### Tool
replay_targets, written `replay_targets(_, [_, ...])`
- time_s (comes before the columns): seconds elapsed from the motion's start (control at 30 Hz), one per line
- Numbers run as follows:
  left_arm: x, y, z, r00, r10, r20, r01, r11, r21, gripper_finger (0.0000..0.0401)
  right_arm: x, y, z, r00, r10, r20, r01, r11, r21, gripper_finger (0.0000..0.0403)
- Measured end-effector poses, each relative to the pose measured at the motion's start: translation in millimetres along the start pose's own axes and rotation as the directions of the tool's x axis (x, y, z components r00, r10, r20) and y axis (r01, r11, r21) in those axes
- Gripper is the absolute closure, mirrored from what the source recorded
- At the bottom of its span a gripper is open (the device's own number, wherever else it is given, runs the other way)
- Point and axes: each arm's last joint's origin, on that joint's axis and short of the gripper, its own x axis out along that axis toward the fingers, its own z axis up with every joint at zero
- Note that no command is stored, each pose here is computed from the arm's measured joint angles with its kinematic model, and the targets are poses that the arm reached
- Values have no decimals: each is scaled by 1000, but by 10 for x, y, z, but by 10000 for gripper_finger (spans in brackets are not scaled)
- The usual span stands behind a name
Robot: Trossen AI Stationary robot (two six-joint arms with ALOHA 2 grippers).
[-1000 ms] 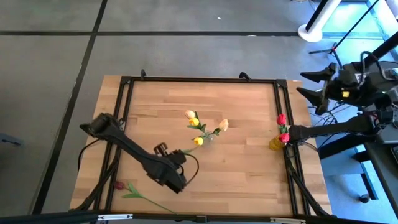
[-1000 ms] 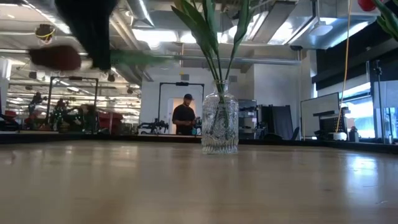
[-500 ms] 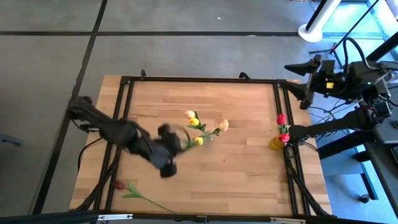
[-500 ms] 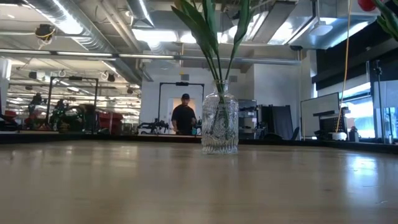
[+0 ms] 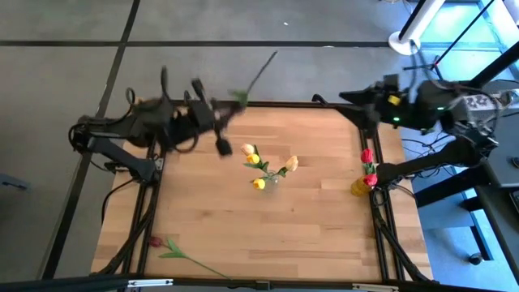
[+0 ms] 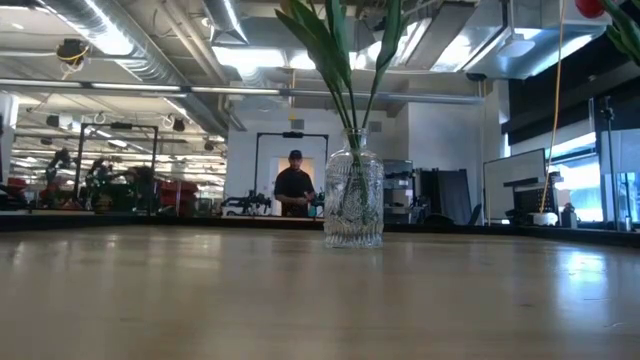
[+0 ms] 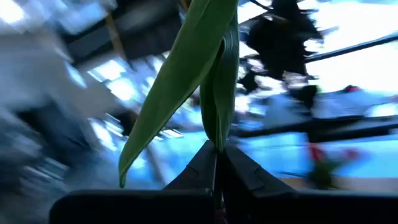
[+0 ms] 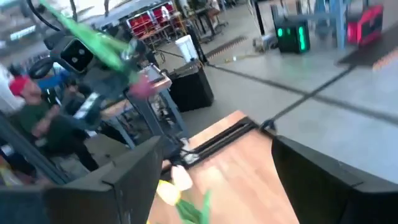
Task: Sort flowers into vase by color
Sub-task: Put the right dark red tulip into the yellow vase
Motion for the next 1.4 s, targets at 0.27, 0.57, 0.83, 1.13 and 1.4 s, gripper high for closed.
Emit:
replay_targets(0.27, [327, 646, -110, 967, 245, 69, -254, 923, 289, 395, 568, 98, 105, 988, 97, 121, -128, 949, 287, 104])
replay_targets(0.57, [594, 702, -311, 986, 158, 58, -150, 666, 731, 394, 1149, -94, 204, 939, 316, 134, -336, 770, 542, 104])
replay_targets(0.83, [738, 605, -418, 990, 138, 24, -83, 441, 894, 394, 1206, -269, 209, 944, 323, 66, -273, 651, 708, 104])
replay_targets(1.13, [1014, 439, -655, 999, 47, -25, 10, 303, 953, 393, 1480, -321, 45, 931, 360, -57, -195, 625, 756, 146])
replay_targets(1.4, [1090, 310, -724, 999, -30, -31, 37, 236, 971, 393, 1521, -342, 3, 933, 348, -89, -161, 629, 761, 271])
